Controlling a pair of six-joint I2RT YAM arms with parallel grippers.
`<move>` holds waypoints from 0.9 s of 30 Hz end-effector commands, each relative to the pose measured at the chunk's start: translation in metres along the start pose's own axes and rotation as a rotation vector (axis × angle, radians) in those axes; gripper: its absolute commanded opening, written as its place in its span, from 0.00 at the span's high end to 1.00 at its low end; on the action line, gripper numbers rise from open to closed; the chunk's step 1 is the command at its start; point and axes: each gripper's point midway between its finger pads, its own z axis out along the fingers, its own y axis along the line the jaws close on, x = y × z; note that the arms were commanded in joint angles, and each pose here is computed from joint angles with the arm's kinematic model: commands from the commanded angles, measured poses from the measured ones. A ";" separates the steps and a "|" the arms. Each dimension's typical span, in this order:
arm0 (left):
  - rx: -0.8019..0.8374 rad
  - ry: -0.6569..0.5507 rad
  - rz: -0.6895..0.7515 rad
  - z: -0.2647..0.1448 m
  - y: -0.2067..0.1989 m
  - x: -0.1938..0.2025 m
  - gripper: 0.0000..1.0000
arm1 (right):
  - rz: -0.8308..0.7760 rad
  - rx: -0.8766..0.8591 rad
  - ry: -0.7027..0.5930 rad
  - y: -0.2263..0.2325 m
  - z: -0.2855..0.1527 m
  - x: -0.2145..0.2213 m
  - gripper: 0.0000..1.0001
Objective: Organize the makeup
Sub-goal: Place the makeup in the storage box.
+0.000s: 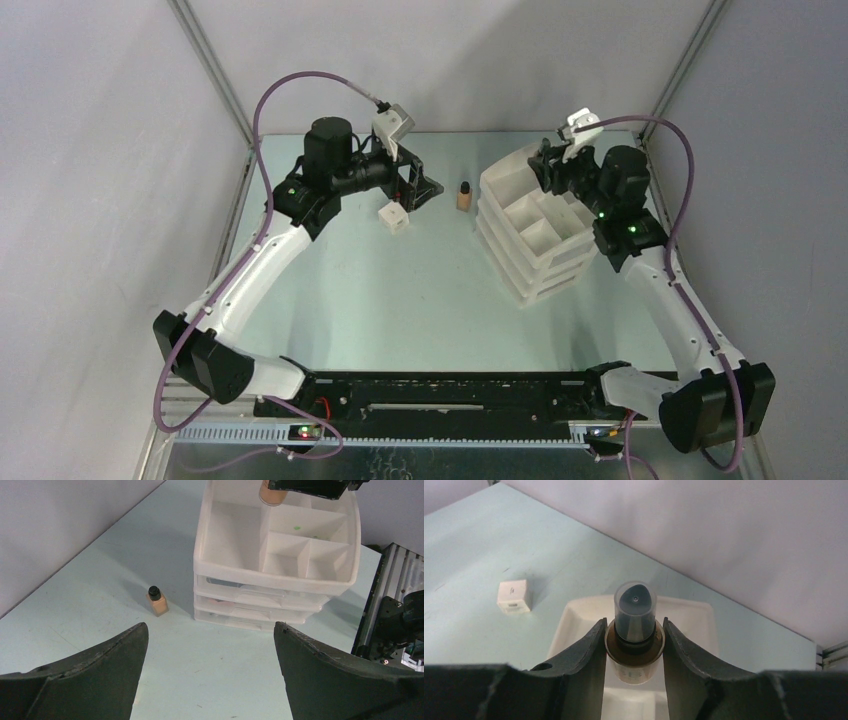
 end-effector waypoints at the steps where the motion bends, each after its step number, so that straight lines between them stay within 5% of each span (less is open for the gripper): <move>1: -0.017 -0.026 0.031 -0.009 0.000 -0.008 0.00 | -0.004 0.194 -0.096 -0.025 0.012 -0.028 1.00; 18: -0.040 -0.024 0.050 -0.014 0.003 -0.005 0.00 | 0.206 0.359 0.052 -0.050 0.047 0.012 1.00; 27: -0.038 -0.021 0.046 -0.013 0.003 -0.003 0.00 | 0.189 0.395 0.052 -0.047 0.050 0.030 1.00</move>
